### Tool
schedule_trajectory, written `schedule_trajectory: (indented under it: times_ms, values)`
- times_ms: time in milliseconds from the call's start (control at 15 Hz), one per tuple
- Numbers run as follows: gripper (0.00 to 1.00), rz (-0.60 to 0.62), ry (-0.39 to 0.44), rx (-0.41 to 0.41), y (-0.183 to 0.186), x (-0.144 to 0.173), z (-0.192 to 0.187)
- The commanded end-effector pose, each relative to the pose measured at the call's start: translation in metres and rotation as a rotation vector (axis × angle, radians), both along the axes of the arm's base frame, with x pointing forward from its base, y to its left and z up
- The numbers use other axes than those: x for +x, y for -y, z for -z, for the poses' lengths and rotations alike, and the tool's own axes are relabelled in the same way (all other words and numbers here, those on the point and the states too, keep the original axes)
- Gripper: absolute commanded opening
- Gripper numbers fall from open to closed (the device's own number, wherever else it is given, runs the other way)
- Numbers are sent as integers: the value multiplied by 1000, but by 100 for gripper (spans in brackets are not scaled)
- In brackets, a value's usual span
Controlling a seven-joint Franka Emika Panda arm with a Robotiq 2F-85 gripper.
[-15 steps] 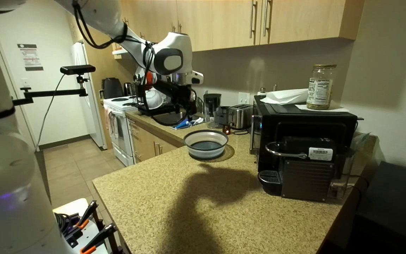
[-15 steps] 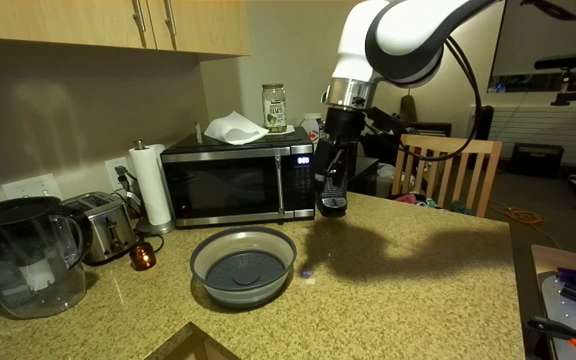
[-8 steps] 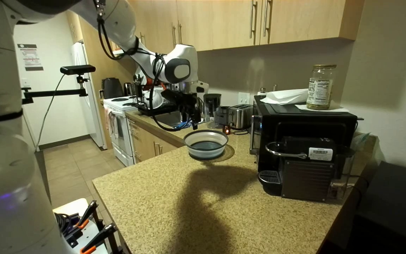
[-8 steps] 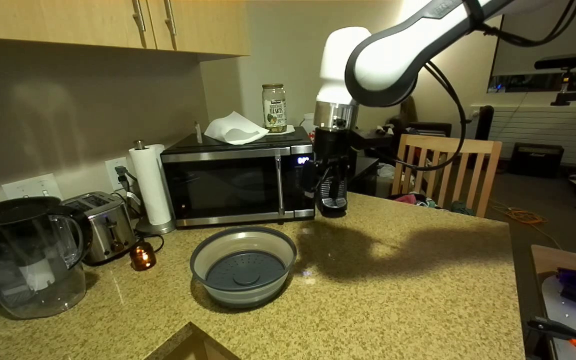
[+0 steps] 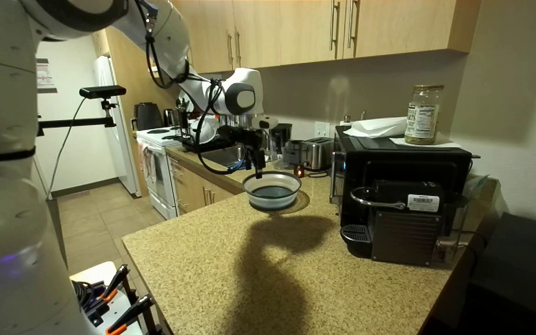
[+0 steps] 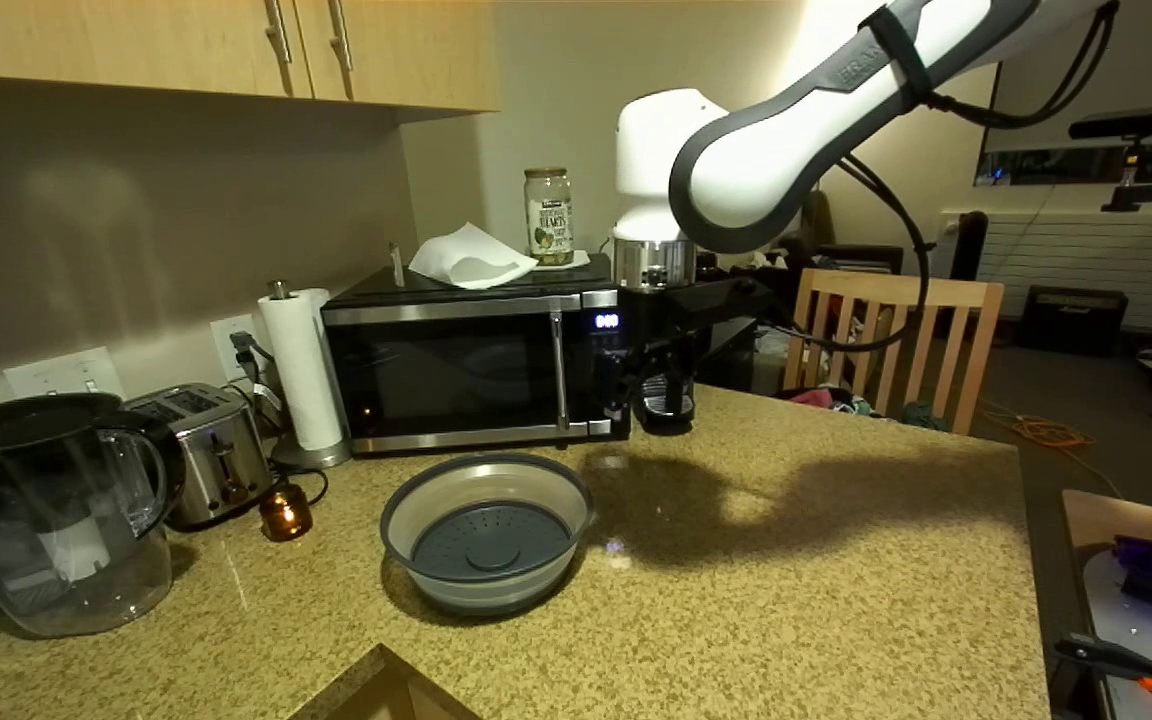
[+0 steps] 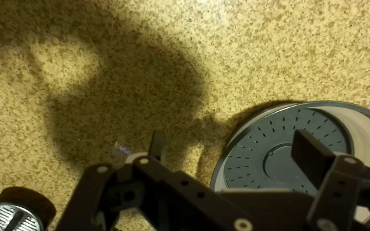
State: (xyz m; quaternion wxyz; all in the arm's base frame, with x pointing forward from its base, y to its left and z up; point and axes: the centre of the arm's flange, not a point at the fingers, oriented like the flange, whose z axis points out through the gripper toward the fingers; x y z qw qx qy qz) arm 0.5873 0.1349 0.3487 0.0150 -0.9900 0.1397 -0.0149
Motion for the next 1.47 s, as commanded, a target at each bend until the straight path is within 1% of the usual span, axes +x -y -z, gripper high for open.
schedule_trajectory:
  times_ms: [0,200,467,1000,1133,1333,1400]
  values:
    - [100,52,-22,-30,-23,11,-4]
    - [100,71,-55,-35,-44,17,-3]
    - [100,141,-120,-34,-58,26,8]
    - [100,254,-219,-52,-49,42,60]
    - [100,270,-223,-44,-46,49,66]
    - [100,255,-158,23,-51,64,64]
    - [100,258,-145,32,-54,69,62]
